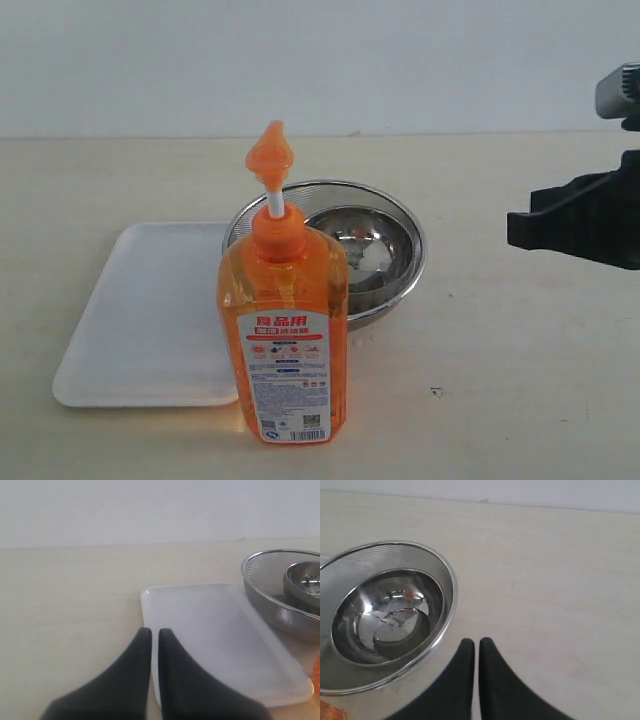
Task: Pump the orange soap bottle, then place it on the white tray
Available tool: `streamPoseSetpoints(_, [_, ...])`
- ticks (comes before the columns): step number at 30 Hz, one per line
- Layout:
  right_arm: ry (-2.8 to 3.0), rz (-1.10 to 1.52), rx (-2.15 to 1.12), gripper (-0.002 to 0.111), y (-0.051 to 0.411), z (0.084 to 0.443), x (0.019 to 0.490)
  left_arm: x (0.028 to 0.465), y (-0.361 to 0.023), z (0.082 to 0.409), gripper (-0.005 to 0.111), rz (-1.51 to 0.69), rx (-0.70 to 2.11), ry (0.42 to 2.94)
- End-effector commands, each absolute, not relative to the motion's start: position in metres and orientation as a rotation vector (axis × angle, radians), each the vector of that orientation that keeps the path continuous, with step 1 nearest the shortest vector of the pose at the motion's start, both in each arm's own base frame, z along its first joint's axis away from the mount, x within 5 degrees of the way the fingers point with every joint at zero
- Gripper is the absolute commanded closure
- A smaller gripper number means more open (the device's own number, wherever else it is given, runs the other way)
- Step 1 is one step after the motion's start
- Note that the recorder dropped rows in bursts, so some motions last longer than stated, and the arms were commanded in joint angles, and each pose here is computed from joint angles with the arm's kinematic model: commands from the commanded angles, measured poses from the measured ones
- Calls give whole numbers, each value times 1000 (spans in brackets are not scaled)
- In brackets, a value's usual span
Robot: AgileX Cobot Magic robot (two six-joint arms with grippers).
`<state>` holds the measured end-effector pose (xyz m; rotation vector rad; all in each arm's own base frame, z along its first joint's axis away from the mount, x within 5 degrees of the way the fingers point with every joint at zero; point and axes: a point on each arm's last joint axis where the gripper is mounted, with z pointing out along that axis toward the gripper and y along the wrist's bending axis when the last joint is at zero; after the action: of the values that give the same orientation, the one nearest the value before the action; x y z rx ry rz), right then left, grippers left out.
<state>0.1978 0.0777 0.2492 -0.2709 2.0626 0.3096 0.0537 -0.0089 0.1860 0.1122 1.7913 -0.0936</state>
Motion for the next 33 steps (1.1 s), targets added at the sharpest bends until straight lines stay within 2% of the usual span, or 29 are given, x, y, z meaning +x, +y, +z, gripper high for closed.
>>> streamPoseSetpoints(1, [2047,283,-302,108,77,250,196,54,-9,185,102,-89,114,1790])
streamPoseSetpoints(6, [1976,312,-284,108,78,256,199,54,-9,185,102,-89,114,1790])
streamPoseSetpoints(11, [1813,330,-458,108,85,251,192,54,-9,185,102,-89,114,1790])
streamPoseSetpoints(19, [1436,509,-710,108,104,251,166,54,-9,185,102,-89,114,1790])
streamPoseSetpoints(26, [1459,601,-825,108,115,226,176,54,-9,185,102,-89,114,1790])
streamPoseSetpoints(30, [1439,764,-838,108,108,205,197,54,-9,185,102,-89,114,1790])
streamPoseSetpoints(33, [1447,779,-828,108,100,196,206,54,-9,185,102,-89,114,1790])
